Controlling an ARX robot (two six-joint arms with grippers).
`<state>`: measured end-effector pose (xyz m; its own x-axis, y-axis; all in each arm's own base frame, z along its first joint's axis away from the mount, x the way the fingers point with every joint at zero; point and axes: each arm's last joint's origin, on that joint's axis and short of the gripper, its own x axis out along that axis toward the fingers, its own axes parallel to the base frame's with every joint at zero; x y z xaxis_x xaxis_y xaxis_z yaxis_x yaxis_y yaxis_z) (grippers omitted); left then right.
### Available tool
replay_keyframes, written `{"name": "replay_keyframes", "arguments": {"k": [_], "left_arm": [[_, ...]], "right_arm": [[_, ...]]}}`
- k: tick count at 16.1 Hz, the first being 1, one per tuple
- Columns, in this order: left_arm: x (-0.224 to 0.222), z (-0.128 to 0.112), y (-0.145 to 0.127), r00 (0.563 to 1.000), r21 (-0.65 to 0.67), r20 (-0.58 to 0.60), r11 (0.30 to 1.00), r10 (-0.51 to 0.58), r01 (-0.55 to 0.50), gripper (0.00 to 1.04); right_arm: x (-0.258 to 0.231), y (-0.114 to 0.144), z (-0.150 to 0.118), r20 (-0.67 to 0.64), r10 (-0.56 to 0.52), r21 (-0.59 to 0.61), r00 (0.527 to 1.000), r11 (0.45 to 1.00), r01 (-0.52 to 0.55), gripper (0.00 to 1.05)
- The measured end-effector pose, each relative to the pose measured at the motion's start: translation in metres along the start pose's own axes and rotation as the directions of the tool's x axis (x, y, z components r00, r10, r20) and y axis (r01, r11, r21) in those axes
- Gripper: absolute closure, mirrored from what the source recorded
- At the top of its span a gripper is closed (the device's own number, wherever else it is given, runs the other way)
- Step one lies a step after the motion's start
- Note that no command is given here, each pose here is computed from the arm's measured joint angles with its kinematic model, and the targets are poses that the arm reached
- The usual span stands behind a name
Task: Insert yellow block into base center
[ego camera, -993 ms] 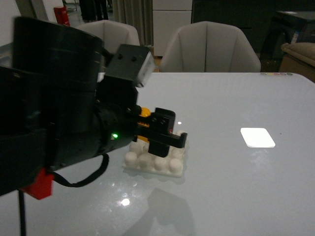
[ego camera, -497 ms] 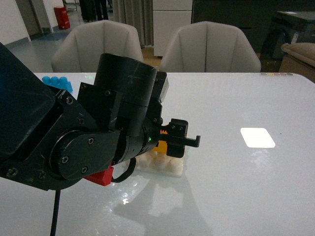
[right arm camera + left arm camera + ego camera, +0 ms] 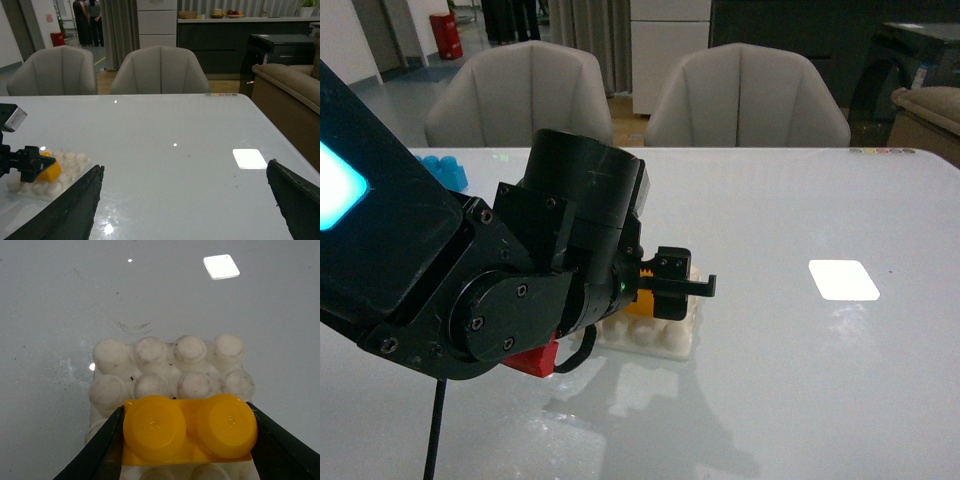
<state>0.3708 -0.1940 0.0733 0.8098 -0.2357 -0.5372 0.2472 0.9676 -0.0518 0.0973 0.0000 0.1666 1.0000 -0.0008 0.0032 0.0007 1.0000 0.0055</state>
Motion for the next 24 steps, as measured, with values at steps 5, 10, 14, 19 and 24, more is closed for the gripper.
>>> {"name": "replay_keyframes", "arguments": {"k": [5,10,14,19,24], "left_arm": [[0.004,-0.007,0.002,0.999,0.004,-0.039,1.0,0.005,-0.005,0.43],[0.005,-0.008,0.002,0.999,0.005,-0.05,1.0,-0.004,0.005,0.1],[0.003,0.004,0.004,1.0,-0.008,-0.023,1.0,-0.005,0.005,0.07],[-0.112,0.076,0.031,0.957,-0.128,0.284,0.987,-0.056,0.096,0.07],[-0.242,0.062,0.068,0.895,-0.08,0.447,0.996,-0.004,0.044,0.07]], "right_arm": [[0.0,0.0,0.0,0.0,0.0,0.0,1.0,1.0,0.0,0.06],[0.0,0.0,0.0,0.0,0.0,0.0,1.0,1.0,0.0,0.06],[0.0,0.0,0.0,0.0,0.0,0.0,1.0,1.0,0.0,0.06],[0.0,0.0,0.0,0.0,0.0,0.0,1.0,1.0,0.0,0.06],[0.0,0.0,0.0,0.0,0.0,0.0,1.0,1.0,0.0,0.06]]}}
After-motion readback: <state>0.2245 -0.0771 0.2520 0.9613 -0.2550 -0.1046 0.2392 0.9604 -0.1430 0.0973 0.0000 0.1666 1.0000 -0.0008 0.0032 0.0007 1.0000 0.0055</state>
